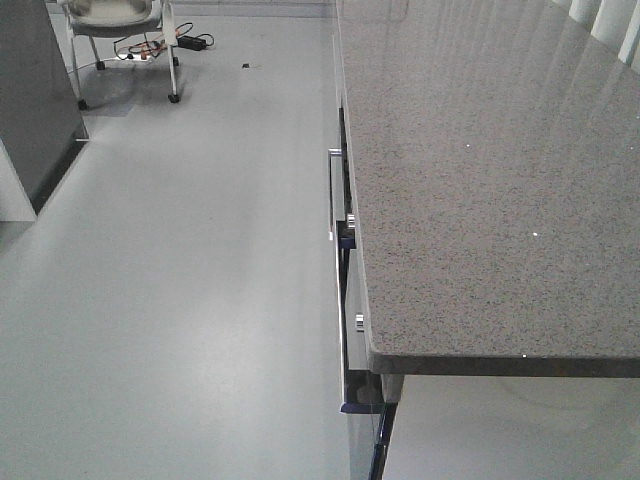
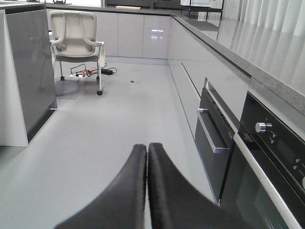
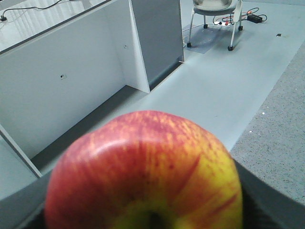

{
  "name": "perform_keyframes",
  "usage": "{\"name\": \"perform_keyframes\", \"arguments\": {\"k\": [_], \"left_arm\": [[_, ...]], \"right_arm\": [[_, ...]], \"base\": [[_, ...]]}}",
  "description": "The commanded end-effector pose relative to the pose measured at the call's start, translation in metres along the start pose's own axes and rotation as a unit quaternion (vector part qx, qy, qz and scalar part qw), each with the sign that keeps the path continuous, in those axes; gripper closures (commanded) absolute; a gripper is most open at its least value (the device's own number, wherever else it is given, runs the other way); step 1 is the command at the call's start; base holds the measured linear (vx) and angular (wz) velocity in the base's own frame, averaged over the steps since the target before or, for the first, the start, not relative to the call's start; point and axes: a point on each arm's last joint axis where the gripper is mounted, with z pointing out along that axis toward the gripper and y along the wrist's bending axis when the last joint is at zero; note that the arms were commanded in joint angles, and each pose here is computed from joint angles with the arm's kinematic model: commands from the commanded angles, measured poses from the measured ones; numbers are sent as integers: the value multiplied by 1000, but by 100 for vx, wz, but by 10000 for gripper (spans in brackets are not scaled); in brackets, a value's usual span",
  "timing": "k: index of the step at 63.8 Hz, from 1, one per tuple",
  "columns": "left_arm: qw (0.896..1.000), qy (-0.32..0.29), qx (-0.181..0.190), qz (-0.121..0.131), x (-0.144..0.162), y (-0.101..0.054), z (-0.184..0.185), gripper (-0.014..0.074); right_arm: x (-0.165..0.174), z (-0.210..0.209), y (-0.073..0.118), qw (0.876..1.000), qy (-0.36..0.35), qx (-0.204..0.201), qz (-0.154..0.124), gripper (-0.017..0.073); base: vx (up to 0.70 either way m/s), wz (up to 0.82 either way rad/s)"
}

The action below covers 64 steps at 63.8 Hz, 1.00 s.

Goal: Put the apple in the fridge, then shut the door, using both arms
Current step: 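Lift the apple off the countertop with the right gripper, then drive the base away from the counter toward the open refrigerator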

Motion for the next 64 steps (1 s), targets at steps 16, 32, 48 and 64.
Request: {"name": "perform_keyframes", "arguments": {"k": [16, 32, 48, 64], "left_arm": [[999, -32, 15, -4, 0, -2, 0, 600], [999, -32, 15, -4, 0, -2, 0, 600], [999, -32, 15, -4, 0, -2, 0, 600], [999, -32, 15, -4, 0, -2, 0, 600]], "right_arm": [[-8, -12, 15, 999, -30, -18, -11, 566], [-8, -12, 15, 999, -30, -18, -11, 566], [-8, -12, 15, 999, -30, -18, -11, 566], [-8, -12, 15, 999, -30, -18, -11, 566]], "base": [[0, 0], [0, 5], [-3, 23], [-4, 50]]}}
